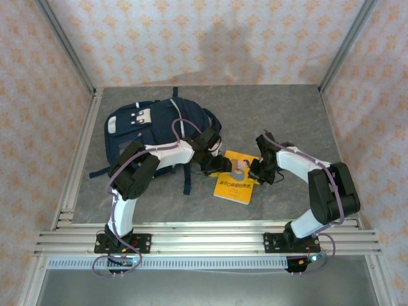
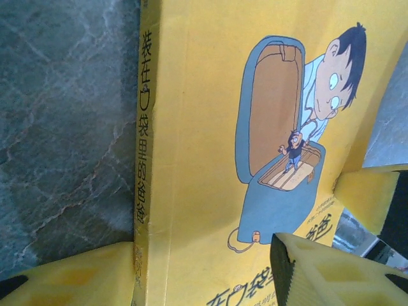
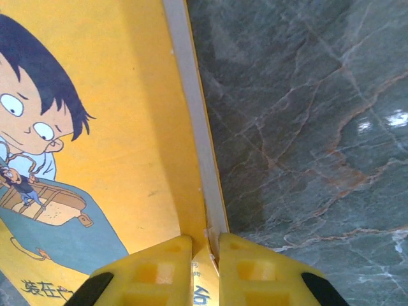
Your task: Pack the student bag
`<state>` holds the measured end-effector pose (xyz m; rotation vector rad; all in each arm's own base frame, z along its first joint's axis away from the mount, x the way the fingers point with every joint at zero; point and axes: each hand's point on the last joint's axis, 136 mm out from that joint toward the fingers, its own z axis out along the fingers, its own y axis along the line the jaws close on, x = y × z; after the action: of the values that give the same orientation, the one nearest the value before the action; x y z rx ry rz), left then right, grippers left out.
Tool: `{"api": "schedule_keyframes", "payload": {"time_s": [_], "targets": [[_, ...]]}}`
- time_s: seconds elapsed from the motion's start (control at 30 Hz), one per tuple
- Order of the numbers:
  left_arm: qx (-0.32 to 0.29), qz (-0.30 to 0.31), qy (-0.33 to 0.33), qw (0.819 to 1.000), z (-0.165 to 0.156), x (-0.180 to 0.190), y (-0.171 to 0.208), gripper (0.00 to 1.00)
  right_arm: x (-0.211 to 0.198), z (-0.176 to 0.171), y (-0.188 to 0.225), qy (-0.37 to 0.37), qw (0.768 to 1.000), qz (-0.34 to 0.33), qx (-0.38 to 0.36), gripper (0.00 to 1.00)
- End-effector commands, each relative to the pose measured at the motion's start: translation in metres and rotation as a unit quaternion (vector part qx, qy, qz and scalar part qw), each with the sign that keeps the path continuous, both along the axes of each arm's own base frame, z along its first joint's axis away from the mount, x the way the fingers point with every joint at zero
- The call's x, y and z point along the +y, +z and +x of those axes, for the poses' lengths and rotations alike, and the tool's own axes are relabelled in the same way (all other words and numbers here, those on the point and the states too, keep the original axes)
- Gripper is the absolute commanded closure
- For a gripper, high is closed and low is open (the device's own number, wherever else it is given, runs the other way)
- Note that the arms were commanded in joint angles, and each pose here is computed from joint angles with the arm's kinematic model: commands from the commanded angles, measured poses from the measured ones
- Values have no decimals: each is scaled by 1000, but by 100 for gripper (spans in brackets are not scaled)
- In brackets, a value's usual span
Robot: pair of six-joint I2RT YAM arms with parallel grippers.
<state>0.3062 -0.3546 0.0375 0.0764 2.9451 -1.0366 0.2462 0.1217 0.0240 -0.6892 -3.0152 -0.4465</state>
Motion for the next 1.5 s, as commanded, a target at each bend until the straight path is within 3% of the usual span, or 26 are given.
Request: {"api": "schedule_keyframes", "payload": {"time_s": [0.0,0.23,0.5,0.87,1.0,1.13,1.27,1.4,1.47], "targets": [[-23,-144,-63,987,-13,-54,53,44,-5,-13,-32,13,999,-24,31,87],[-46,-198,-61,977,-25,-49,96,50,-5,-11,-34,19,999,-28,30,88],[-50,-207,-62,975,-26,-50,101,71,-5,-10,-32,23,999,-28,28,88],[-35,-211,-67,975,-3,-72,79,64,-7,-12,-34,29,999,-33,31,88],[-54,-200,-49,977,9,-61,84,80,-12,-5,-20,28,998,-47,8,87],[-77,-204,-18,976,21,-48,104,95,-23,9,17,6,996,-73,-49,73],[-133,-221,15,966,30,-37,158,98,-32,26,67,-45,987,-80,-128,50],[-181,-240,61,952,41,-27,206,98,-17,50,130,-103,967,2,-233,31],[-211,-247,98,941,50,-18,232,100,-4,61,169,-126,947,69,-289,27]]}}
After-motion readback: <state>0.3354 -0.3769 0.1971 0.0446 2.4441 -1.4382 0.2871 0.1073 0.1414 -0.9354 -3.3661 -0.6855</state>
